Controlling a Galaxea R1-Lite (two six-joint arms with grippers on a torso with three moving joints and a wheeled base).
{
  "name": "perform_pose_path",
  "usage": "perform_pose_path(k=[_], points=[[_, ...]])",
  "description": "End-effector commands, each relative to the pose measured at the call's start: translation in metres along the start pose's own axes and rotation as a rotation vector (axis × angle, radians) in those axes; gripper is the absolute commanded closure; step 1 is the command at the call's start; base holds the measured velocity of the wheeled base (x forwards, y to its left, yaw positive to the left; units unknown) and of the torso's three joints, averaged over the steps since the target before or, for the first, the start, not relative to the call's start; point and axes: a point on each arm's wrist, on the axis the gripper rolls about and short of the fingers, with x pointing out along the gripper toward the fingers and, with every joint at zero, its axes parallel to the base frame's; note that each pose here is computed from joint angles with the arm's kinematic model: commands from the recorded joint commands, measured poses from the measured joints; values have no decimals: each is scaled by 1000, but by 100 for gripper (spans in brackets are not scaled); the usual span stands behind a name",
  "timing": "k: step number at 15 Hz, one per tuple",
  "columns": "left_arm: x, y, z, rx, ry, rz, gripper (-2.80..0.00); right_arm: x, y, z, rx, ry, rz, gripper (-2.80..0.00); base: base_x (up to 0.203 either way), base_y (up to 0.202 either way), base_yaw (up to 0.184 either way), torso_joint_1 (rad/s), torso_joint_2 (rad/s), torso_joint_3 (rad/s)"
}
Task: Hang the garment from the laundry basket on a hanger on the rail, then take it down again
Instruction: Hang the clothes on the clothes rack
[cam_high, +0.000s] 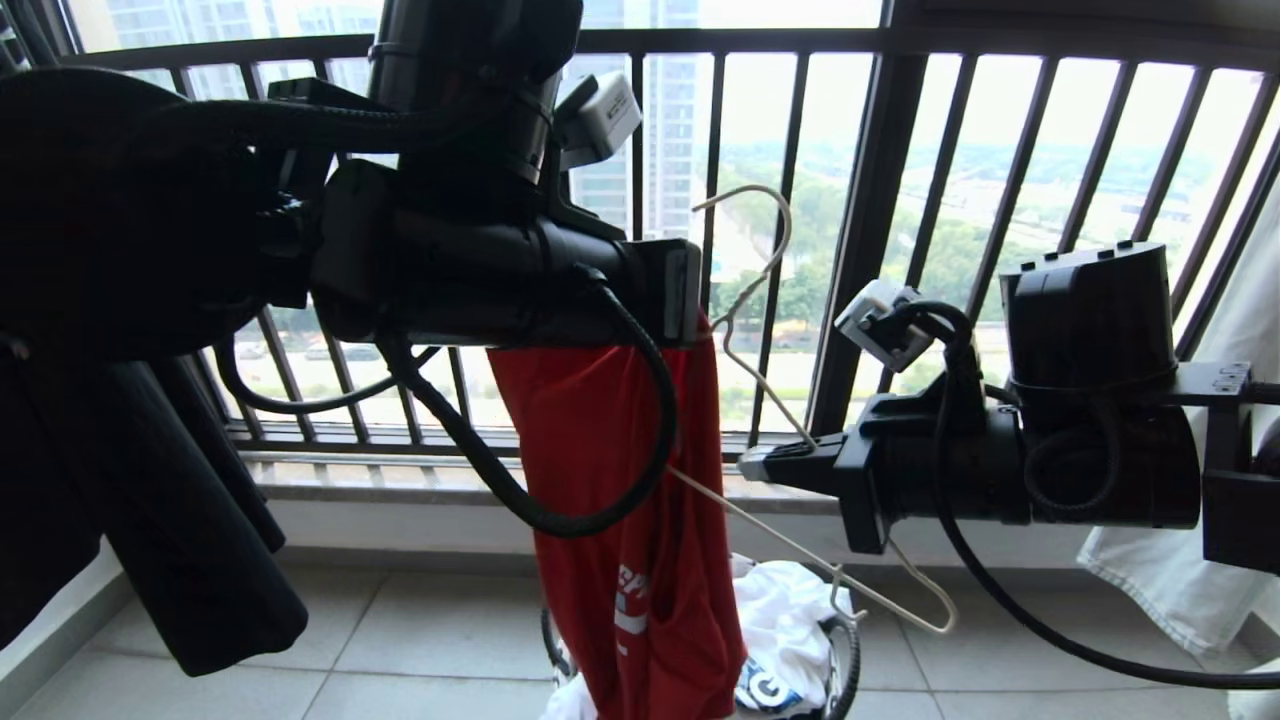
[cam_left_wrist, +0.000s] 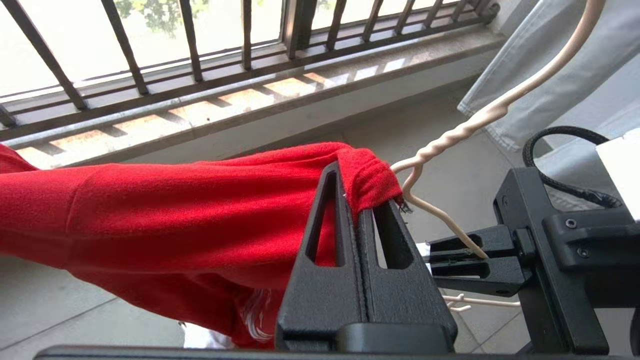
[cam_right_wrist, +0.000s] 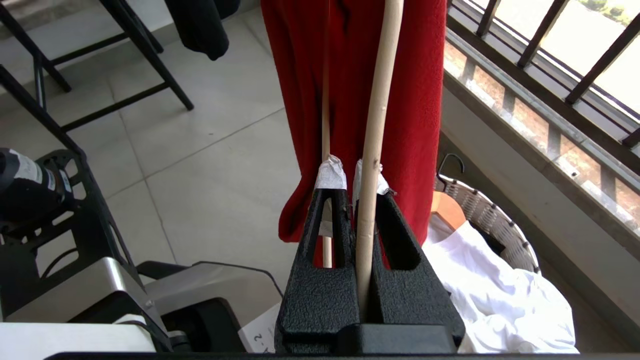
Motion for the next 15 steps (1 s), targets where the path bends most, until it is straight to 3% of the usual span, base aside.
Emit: perform_pose_path(k=[1, 5, 10, 15], points=[[-4, 0, 2, -7, -53, 4, 0, 12, -5, -2, -1, -4, 6, 0, 0, 0, 0, 0, 0, 0], [-5, -3, 2, -5, -60, -5, 0, 24, -11, 2, -25, -67, 1, 0, 0, 0, 0, 0, 0, 0], [-16, -14, -5, 11, -51, -48, 0, 19, -8, 9, 36, -112, 23, 0, 0, 0, 0, 0, 0, 0], [-16, -16, -5, 10, -54, -38, 0, 11, -4, 13, 33, -133, 45, 0, 0, 0, 0, 0, 0, 0]])
